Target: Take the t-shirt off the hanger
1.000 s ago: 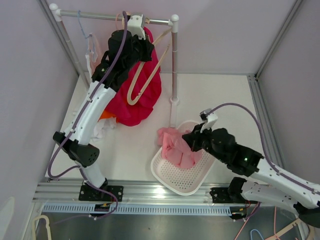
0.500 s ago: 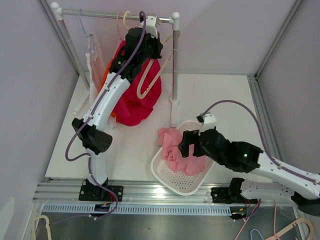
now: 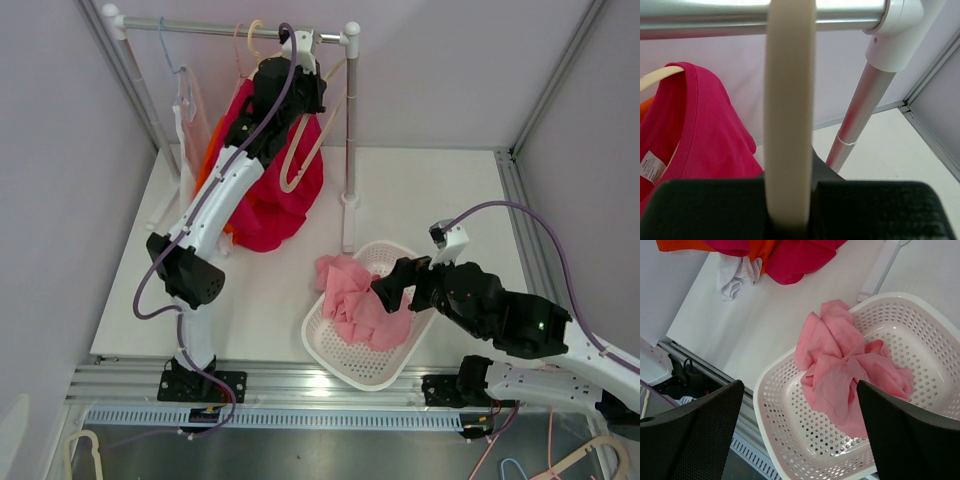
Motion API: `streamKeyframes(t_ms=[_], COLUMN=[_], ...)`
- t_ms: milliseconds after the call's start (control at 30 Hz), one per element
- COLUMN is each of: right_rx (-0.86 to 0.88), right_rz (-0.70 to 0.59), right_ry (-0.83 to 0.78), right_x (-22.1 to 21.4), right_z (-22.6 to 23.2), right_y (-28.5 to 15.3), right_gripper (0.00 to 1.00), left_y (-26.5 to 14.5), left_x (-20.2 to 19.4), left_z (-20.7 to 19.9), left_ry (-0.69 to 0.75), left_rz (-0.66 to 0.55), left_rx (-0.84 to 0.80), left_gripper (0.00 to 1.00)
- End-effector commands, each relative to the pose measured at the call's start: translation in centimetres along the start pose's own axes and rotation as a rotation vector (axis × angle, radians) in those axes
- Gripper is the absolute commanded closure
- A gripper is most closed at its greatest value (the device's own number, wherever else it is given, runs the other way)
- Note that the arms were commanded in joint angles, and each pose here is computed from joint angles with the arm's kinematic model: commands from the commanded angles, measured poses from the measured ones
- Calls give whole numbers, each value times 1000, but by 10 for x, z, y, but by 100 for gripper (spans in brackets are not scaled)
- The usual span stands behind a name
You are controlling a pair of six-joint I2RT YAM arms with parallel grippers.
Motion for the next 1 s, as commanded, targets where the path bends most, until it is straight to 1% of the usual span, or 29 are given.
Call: streamKeyframes(t_ms=[0,33,100,233,333,433,500,600,667,700,767,800,833,900,933,967], right_rx=[-3,-2,3,20,33,28,29,44,50,49,60,61,66,70,76,82], right_rz=[-32,-30,-30,-45,-44,-37,-38,-44,-50,-52,-61,-66,-72,-66,-61,-46], right_ry=[-9,-11,-18,-14,-13,-15,-9,-3,-1,-1,-3,-1,-1,-8,-12,-20], right_x=[7,7,9,13,13,10,10,11,13,14,16,17,19,19,19,16], right_z=[2,2,4,7,10,9,9,12,14,14,17,17,18,21,23,26], right_y=[3,4,4,3,4,4,4,4,5,5,6,6,7,9,10,13], right_gripper=[0,0,1,1,1,1,1,1,1,0,1,1,0,1,1,1], left_y=[-18,-16,-13,3,9,19,25,31,27,19,9,2,-15,-35,-58,-65], left_x=[55,61,62,58,58,46,31,3,-2,7,3,3,14,22,43,35], left_z=[-11,-14,-16,-13,-17,-22,-21,-11,-11,-16,-23,-25,-37,-45,-55,-54], left_ry=[-33,-35,-31,-33,-30,-30,-25,-22,-23,-23,-29,-26,-22,-19,-9,-7], left_rz=[-165,-179,-171,-183,-200,-165,-120,-52,-27,-34,2,16,14,28,-5,26], left_rx=[-34,-39,-43,-35,-65,-99,-110,-79,-86,-103,-143,-161,-213,-252,-288,-299], left_gripper=[100,99,99,99,99,99,99,99,99,98,79,72,62,46,30,24])
Point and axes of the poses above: each gripper's point midway between its finger pads, its own y axis out along the fingers, its own z axis along the line the jaws close on, x = y × z, the point moved 1 cm from there along -y, back along the fingers, and after that the axes turned 15 degrees about -y, right-handed, at the moved point
